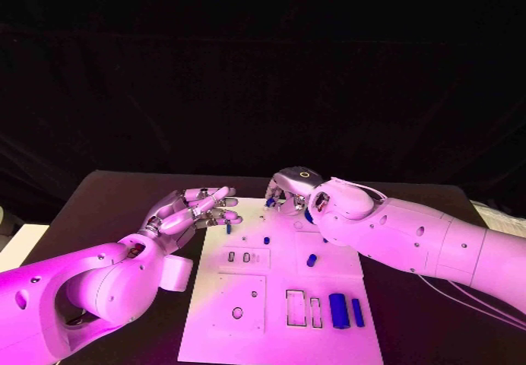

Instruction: Assemble the parts on the task board

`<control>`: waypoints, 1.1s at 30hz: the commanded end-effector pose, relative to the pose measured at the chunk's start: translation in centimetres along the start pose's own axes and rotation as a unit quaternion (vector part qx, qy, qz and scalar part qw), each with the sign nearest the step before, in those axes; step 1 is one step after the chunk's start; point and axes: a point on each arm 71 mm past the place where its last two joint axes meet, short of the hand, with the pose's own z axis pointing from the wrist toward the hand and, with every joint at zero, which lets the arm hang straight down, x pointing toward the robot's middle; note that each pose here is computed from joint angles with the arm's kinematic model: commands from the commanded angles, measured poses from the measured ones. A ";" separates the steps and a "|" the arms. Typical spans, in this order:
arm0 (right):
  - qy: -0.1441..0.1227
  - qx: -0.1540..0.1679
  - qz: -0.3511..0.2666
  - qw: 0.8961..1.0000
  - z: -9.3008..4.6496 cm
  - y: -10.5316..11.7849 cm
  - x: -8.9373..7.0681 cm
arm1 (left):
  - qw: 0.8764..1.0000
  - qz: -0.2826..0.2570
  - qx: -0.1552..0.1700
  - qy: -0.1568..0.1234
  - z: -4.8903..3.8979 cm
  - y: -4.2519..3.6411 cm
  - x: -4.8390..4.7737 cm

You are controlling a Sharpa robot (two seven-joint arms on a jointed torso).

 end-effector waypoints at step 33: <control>0.037 0.029 -0.024 0.999 1.1 -0.2 1.0 | 1.000 -0.002 0.007 0.010 0.12 -0.62 0.22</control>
